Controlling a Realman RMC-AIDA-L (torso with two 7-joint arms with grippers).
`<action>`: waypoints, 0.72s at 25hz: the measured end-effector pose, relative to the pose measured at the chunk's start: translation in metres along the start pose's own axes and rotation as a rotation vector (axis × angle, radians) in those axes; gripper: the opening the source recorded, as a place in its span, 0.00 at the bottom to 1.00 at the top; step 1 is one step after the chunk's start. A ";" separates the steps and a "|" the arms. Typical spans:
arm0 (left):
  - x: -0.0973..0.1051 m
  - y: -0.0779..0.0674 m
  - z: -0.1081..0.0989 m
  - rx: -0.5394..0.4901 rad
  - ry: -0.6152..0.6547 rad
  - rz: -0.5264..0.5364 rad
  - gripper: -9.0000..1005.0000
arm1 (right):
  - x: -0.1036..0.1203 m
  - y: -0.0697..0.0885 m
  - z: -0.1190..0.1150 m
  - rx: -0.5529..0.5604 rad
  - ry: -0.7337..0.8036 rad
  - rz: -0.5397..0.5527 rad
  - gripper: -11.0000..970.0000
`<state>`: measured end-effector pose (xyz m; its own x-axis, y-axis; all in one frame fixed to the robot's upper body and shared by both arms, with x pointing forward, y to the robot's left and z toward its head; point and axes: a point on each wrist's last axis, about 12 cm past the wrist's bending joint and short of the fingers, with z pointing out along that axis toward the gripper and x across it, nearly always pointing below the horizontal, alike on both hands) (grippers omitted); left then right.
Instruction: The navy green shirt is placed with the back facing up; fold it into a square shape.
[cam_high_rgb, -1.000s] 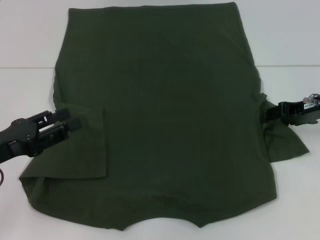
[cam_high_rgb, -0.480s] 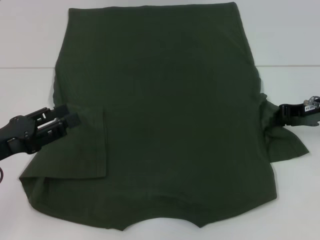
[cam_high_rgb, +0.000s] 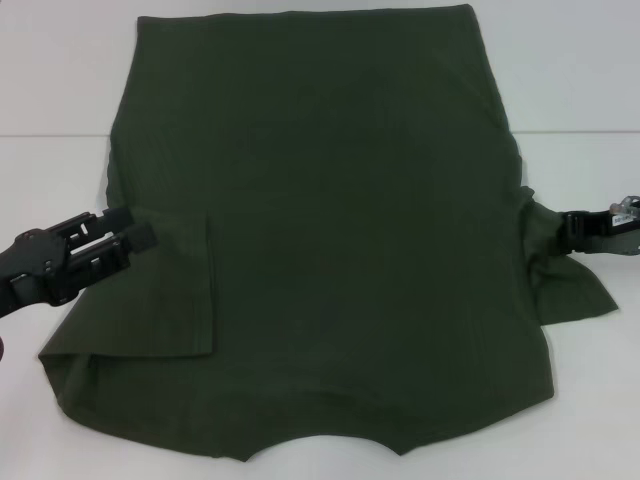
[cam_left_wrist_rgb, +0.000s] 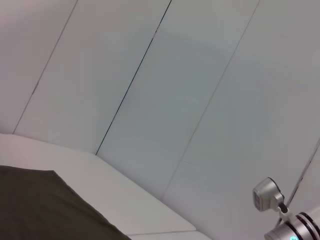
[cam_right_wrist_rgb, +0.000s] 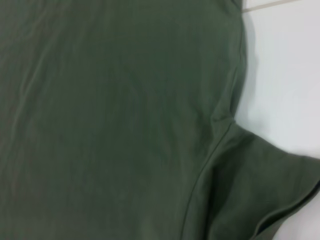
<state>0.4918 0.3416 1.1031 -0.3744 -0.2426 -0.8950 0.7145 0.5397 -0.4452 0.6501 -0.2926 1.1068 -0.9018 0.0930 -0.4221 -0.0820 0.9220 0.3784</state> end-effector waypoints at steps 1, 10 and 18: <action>0.000 0.000 0.000 0.000 0.000 0.000 0.61 | -0.001 -0.001 -0.002 0.005 0.002 -0.001 0.02; 0.000 0.000 0.000 0.003 -0.001 0.000 0.61 | -0.005 -0.026 -0.020 0.162 -0.022 -0.007 0.02; -0.002 -0.001 -0.002 0.009 -0.013 0.003 0.61 | -0.012 -0.038 -0.032 0.188 -0.053 0.009 0.02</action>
<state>0.4903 0.3433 1.1052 -0.3650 -0.2516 -0.8964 0.7209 0.5329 -0.4431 0.6506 -0.3408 1.1237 -0.8781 0.1171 -0.4640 0.0116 0.9745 0.2239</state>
